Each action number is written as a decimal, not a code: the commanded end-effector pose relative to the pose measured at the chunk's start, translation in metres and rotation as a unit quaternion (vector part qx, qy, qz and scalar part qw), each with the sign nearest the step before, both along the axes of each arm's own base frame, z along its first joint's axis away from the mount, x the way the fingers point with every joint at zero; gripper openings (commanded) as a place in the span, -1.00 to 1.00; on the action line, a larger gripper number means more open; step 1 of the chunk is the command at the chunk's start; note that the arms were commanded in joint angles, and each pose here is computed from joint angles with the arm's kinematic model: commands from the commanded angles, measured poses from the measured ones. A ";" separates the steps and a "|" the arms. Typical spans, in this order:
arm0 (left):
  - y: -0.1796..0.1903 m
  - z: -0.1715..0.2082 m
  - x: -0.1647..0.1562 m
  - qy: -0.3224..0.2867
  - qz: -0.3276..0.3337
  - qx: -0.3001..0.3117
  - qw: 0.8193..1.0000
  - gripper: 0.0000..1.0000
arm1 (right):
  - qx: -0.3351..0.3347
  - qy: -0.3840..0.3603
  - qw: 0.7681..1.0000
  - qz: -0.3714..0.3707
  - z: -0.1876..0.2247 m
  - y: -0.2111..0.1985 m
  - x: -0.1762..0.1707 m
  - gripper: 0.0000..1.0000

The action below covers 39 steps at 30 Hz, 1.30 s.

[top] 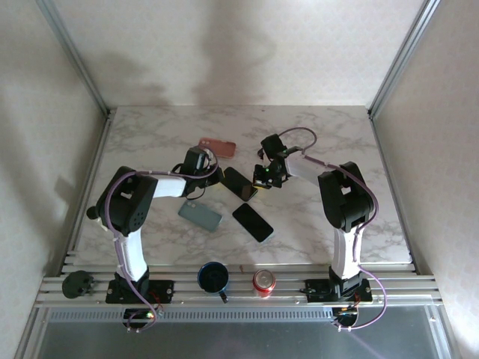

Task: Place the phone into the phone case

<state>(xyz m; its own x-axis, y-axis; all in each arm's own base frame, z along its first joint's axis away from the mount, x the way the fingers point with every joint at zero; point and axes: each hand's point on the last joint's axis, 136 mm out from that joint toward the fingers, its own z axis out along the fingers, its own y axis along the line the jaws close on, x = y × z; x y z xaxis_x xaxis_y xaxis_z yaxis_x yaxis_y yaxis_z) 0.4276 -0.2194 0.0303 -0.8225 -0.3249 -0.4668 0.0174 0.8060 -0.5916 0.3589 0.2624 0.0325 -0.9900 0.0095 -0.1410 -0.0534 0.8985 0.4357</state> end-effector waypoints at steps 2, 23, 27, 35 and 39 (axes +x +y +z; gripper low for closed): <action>0.003 -0.020 -0.014 0.030 -0.001 0.010 1.000 -1.00 | -0.052 0.065 0.997 0.000 -0.053 -0.014 -0.035 -0.99; 0.004 -0.032 -0.019 0.037 -0.001 0.007 0.999 -1.00 | -0.102 0.125 0.986 0.029 -0.107 -0.008 -0.091 -1.00; 0.004 -0.033 -0.019 0.037 -0.002 0.007 0.999 -1.00 | -0.108 0.135 0.984 0.030 -0.115 -0.008 -0.099 -1.00; 0.002 -0.036 -0.019 0.040 -0.005 0.003 0.999 -1.00 | -0.130 0.155 0.979 0.031 -0.131 -0.013 -0.116 -1.00; 0.002 -0.041 -0.021 0.044 -0.008 0.006 0.999 -1.00 | -0.145 0.165 0.975 0.029 -0.138 -0.019 -0.122 -1.00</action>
